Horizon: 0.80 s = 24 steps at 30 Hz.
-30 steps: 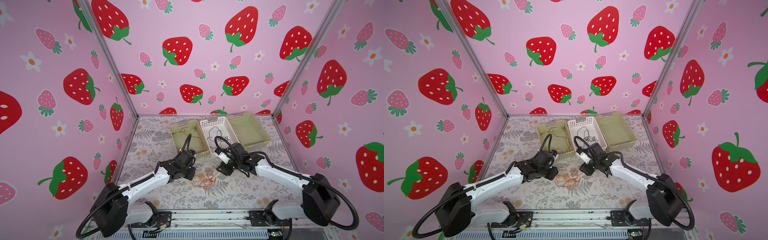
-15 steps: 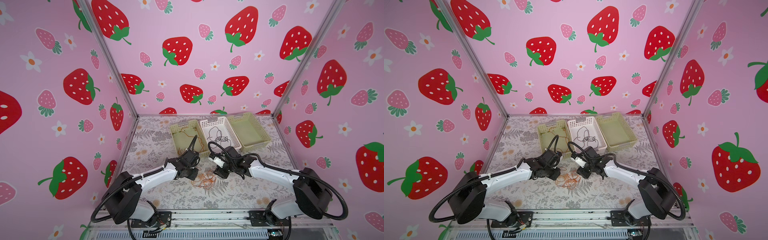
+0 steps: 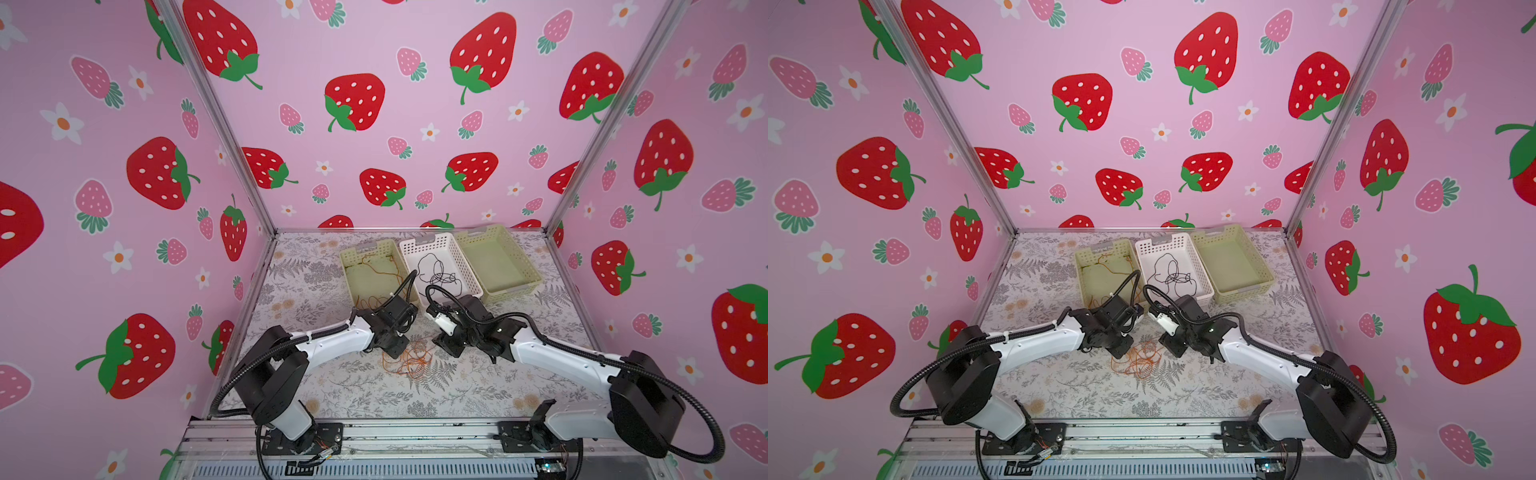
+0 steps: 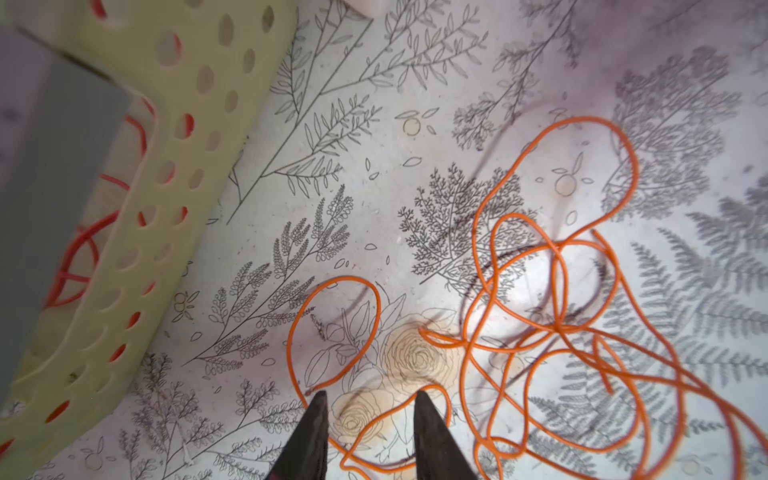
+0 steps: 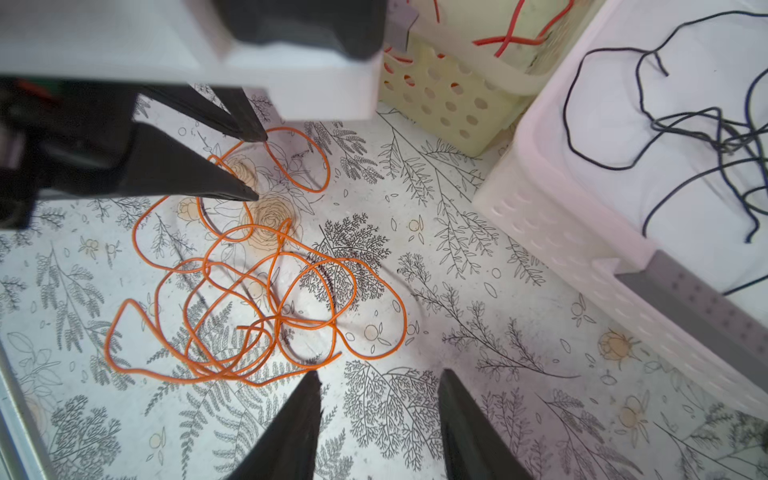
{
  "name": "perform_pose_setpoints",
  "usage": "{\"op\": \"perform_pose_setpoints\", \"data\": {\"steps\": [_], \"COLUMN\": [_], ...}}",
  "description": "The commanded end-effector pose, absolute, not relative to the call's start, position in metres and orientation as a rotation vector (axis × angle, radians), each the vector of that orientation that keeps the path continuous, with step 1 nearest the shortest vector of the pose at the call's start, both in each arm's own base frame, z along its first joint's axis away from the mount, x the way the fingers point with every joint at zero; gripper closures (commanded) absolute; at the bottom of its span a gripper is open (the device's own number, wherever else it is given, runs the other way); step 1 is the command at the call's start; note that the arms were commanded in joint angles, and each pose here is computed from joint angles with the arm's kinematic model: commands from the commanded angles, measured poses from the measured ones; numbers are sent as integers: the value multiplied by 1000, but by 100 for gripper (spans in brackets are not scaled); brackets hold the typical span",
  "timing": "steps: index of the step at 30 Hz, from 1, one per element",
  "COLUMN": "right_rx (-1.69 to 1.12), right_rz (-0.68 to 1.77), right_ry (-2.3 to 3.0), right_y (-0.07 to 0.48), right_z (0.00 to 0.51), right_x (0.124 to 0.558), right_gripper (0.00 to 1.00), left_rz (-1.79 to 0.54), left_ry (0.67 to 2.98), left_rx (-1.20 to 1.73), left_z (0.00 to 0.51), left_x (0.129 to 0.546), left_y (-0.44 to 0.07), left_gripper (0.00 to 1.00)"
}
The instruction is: Untangle the cables
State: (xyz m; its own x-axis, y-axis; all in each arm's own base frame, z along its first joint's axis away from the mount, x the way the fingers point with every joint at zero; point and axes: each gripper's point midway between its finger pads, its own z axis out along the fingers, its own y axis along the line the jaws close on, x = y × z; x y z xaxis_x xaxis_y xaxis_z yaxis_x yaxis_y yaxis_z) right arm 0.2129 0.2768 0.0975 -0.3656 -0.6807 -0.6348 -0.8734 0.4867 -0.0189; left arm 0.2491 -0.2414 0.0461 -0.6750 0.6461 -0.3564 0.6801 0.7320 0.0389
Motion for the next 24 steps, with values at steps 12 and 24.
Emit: {"op": "perform_pose_setpoints", "data": {"steps": [12,24], "right_rx": [-1250,-1242], "right_rz": [436,442], "right_ry": [2164,2177], "right_y": [271,269], "right_z": [97,94], "right_x": [212,209], "right_gripper": [52,55], "left_rz": [-67,-45], "left_ry": [2531,2570], "left_rx": [1139,1088], "left_z": [49,36], "left_x": [271,284], "left_y": [-254,-257], "left_gripper": [63,67]}}
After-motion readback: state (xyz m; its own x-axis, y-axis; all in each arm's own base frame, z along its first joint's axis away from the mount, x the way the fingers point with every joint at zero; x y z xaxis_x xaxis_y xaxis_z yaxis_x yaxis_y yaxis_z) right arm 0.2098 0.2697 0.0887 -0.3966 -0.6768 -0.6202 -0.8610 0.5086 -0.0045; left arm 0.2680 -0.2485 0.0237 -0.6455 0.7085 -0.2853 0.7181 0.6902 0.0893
